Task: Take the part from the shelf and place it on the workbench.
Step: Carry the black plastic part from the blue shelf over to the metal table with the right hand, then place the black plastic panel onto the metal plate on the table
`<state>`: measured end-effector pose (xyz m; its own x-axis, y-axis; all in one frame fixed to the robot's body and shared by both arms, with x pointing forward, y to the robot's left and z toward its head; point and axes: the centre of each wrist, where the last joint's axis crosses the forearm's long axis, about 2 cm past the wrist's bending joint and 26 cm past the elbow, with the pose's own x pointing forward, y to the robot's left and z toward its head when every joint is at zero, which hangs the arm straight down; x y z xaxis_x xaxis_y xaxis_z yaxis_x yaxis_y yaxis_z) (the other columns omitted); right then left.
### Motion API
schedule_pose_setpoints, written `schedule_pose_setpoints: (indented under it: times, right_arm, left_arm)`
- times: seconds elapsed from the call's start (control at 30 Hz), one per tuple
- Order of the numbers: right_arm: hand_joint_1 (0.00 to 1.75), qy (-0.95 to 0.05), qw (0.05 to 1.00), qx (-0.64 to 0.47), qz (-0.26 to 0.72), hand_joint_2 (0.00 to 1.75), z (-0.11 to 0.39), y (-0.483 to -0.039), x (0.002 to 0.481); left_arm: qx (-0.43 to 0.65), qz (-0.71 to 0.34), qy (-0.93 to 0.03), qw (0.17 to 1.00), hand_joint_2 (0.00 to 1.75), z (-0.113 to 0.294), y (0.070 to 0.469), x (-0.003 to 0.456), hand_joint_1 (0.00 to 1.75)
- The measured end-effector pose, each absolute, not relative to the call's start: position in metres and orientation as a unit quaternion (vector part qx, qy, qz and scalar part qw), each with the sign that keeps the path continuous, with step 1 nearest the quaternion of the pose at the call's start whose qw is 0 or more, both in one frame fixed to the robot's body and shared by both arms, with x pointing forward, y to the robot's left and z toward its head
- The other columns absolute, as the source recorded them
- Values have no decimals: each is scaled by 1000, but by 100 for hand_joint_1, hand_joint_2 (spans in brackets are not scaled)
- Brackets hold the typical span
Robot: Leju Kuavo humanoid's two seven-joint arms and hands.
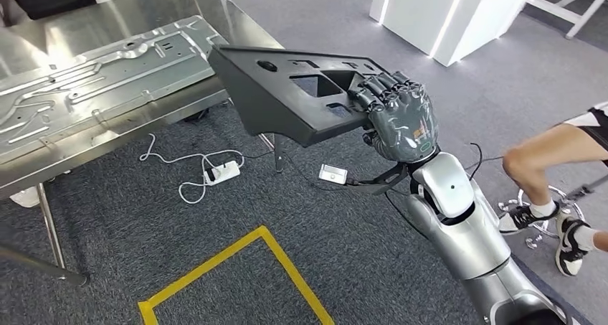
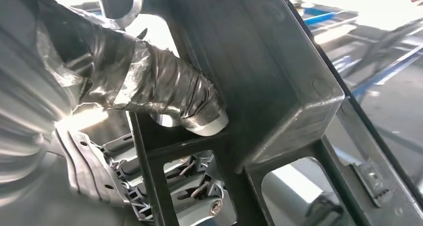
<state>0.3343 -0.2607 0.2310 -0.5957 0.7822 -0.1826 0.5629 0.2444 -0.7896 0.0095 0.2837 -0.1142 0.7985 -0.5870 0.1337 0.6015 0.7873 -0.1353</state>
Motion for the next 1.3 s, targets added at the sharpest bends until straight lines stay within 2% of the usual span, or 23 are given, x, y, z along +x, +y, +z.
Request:
schedule_pose_setpoints:
  times: [0.23, 0.93, 1.3]
  right_arm:
    - [175, -773, 129, -432, 447, 175, 232, -261, 337]
    - [175, -745, 105, -455, 476, 175, 287, -252, 373]
    - [175, -707, 161, -463, 509, 175, 282, -252, 386]
  left_arm:
    - [-91, -313, -38, 945, 175, -114, 281, 4, 0]
    - [-91, -313, -41, 945, 175, -114, 281, 7, 0]
    - [-91, -308, -40, 946, 175, -114, 281, 4, 0]
